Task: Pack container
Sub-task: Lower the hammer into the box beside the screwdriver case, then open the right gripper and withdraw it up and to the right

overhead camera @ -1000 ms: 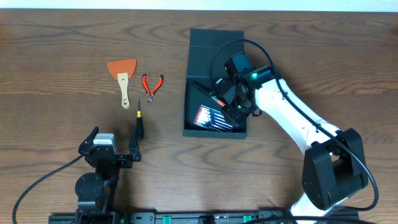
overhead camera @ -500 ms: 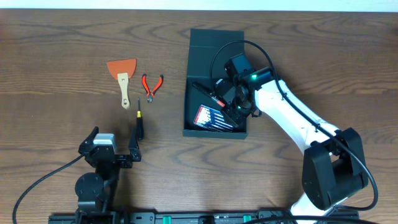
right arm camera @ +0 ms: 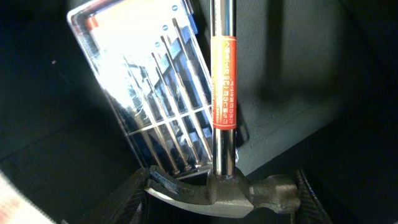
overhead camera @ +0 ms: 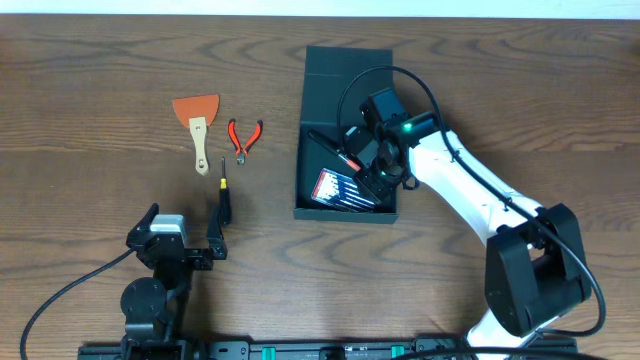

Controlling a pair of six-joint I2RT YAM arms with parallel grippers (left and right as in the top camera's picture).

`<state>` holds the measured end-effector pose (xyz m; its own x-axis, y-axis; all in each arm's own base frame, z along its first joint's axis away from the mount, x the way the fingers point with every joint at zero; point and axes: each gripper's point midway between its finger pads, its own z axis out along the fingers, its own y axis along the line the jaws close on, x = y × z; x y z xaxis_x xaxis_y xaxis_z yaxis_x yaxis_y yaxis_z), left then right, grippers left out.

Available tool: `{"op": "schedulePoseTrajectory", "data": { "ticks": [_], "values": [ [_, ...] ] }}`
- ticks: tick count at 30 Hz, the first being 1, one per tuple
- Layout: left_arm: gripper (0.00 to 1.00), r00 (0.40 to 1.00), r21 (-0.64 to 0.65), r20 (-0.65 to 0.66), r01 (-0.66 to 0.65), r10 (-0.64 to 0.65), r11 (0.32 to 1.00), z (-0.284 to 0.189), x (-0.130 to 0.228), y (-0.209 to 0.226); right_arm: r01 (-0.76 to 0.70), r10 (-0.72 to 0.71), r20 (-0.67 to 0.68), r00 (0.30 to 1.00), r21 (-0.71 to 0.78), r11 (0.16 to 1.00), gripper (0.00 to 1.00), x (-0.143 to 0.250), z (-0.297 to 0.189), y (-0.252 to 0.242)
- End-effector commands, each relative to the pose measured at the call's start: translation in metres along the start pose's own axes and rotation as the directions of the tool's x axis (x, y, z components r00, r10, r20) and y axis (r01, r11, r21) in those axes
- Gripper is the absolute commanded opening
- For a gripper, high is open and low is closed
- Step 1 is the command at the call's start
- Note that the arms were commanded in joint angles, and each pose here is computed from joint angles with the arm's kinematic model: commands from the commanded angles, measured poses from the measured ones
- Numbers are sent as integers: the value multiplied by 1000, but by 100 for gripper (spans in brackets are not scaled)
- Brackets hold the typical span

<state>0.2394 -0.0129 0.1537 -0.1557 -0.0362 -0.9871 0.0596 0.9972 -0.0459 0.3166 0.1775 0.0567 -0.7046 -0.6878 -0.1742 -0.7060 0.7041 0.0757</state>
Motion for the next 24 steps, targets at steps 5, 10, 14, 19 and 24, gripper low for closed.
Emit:
{"op": "schedulePoseTrajectory", "data": {
  "ticks": [5, 10, 14, 19, 24],
  "values": [
    [99, 1000, 9, 1, -15, 15, 1000, 0, 1, -2, -11, 11, 3, 1000, -43, 999, 29, 2, 15, 10],
    [99, 1000, 9, 1, -15, 15, 1000, 0, 1, -2, -12, 13, 7, 1000, -42, 999, 36, 2, 16, 10],
    [98, 1000, 9, 1, -15, 15, 1000, 0, 1, -2, -13, 13, 4, 1000, -43, 999, 55, 3, 16, 10],
    [98, 1000, 9, 1, -15, 15, 1000, 0, 1, -2, -13, 13, 4, 1000, -44, 999, 67, 3, 16, 10],
    [99, 1000, 9, 1, -15, 15, 1000, 0, 1, -2, -9, 10, 27, 1000, -36, 999, 62, -3, 15, 8]
  ]
}}
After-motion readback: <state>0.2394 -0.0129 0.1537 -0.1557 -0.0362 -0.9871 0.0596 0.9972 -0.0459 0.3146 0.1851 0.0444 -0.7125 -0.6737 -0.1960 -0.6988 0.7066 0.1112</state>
